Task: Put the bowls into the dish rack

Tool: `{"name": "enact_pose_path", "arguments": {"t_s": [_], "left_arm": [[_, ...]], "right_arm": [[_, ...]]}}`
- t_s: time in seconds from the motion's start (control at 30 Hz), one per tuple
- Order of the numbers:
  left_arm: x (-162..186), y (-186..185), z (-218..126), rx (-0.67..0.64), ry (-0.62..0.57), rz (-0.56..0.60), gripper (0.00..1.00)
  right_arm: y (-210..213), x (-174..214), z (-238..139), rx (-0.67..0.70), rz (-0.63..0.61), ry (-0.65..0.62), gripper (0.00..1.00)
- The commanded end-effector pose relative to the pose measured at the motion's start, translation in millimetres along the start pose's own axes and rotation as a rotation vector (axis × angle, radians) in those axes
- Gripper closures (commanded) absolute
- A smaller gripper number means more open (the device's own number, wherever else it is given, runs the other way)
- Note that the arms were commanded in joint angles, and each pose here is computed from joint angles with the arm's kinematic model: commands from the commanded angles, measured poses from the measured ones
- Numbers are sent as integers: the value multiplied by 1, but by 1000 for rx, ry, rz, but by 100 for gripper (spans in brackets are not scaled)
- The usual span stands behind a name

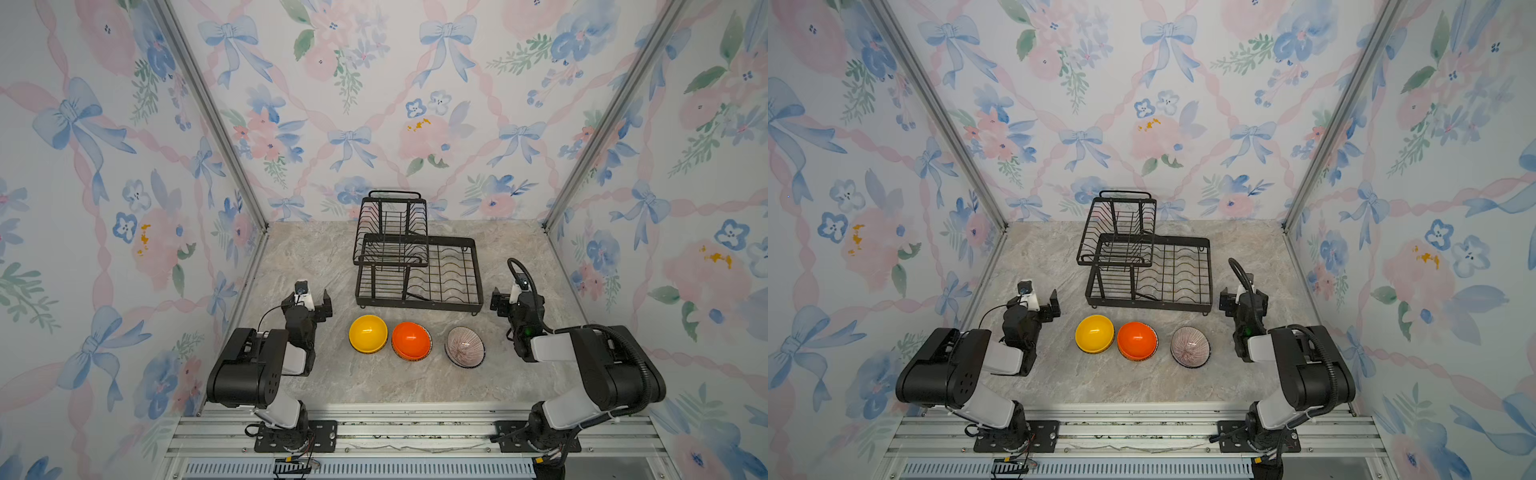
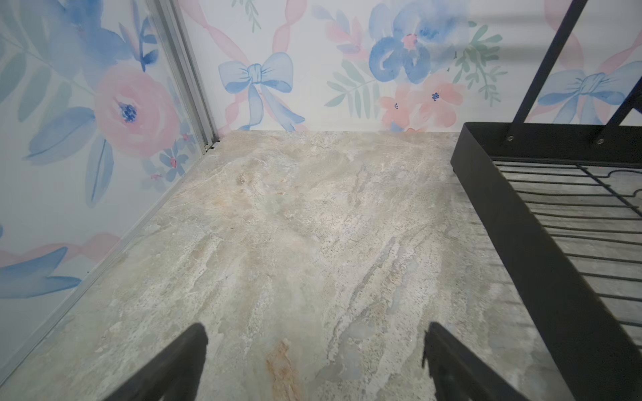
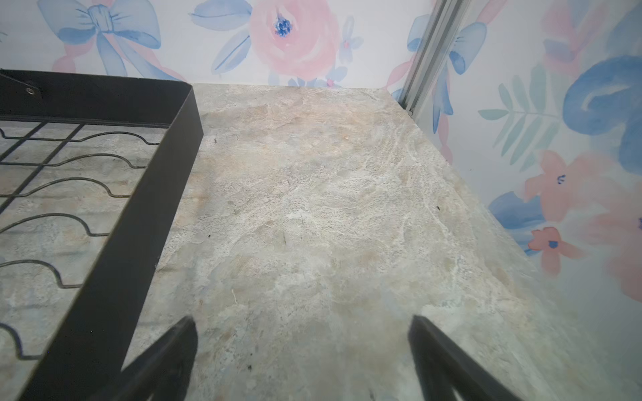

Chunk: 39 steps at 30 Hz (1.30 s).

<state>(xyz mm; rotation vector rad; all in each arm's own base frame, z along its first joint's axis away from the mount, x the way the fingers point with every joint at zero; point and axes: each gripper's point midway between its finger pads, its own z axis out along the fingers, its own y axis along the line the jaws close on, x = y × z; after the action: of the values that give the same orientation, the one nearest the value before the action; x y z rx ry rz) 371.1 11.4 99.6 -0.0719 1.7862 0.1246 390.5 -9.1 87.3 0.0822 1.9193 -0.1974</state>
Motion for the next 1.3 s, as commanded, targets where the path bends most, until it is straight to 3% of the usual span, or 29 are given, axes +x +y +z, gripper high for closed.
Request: {"name": "enact_pose_path", "arguments": {"t_s": [0.0, 0.37, 1.17, 1.27], "left_arm": [[-8, 0, 2, -4, -25, 17, 2], [-9, -7, 4, 49, -25, 24, 2], [-8, -7, 4, 48, -23, 25, 2], [-13, 1, 4, 1, -24, 14, 2]], "right_arm": [[-3, -13, 1, 0, 37, -35, 3], [-3, -13, 2, -6, 42, -34, 3], [-3, -13, 2, -5, 38, -36, 3], [-4, -16, 1, 6, 37, -31, 3]]}}
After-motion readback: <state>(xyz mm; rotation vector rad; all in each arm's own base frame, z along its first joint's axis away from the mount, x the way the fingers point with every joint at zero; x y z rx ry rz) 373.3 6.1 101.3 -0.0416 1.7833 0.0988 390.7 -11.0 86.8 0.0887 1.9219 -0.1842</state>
